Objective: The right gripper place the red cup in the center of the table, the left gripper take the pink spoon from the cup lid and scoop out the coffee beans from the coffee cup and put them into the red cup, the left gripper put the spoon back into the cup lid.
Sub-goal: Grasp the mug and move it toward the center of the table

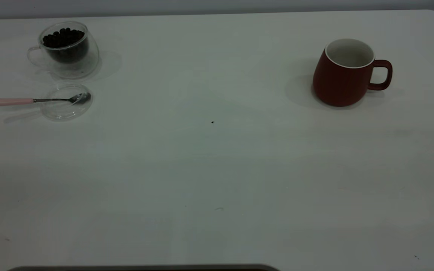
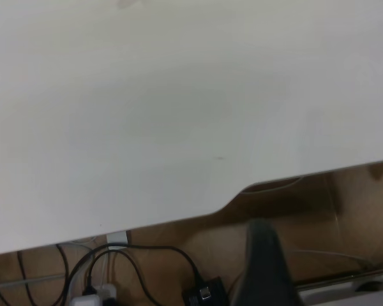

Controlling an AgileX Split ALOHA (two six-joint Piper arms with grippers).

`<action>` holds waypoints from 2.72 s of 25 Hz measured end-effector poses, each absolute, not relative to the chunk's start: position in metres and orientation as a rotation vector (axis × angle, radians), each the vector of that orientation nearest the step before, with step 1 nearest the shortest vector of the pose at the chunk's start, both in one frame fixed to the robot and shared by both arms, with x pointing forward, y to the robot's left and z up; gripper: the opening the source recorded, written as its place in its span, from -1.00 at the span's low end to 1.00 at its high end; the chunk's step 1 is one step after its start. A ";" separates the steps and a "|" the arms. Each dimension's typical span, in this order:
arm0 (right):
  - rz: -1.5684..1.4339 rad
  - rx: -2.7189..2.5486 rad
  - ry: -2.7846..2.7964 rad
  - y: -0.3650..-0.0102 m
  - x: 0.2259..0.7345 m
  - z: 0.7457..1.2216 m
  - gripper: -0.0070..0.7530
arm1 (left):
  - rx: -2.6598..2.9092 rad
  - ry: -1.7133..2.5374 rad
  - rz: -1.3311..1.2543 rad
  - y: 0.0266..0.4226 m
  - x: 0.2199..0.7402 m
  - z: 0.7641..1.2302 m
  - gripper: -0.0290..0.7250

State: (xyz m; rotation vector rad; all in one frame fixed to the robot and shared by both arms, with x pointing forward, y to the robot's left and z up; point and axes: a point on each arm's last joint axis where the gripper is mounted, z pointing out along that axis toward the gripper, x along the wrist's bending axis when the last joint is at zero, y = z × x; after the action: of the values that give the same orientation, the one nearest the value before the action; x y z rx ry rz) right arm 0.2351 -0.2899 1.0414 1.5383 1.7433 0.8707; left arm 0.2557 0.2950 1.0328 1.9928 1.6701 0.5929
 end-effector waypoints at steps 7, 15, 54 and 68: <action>0.869 1.538 1.743 -0.290 0.235 1.041 0.57 | 1.994 1.669 0.593 0.295 0.256 1.033 0.60; 0.928 1.523 1.695 -0.289 0.238 1.046 0.57 | 1.994 1.669 0.593 0.295 0.256 1.033 0.60; 0.218 0.724 2.724 -0.271 0.605 0.864 0.70 | 1.993 1.670 0.593 0.295 0.256 1.033 0.60; 0.200 0.571 2.690 -0.255 0.652 0.833 0.67 | 1.992 1.670 0.594 0.295 0.256 1.033 0.60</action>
State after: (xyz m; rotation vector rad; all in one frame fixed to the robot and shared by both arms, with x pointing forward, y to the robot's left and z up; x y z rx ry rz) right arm 0.6520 -0.2546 0.8327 0.5715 2.6898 0.1996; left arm 0.2558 0.2950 1.0329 1.9922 1.6698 0.5936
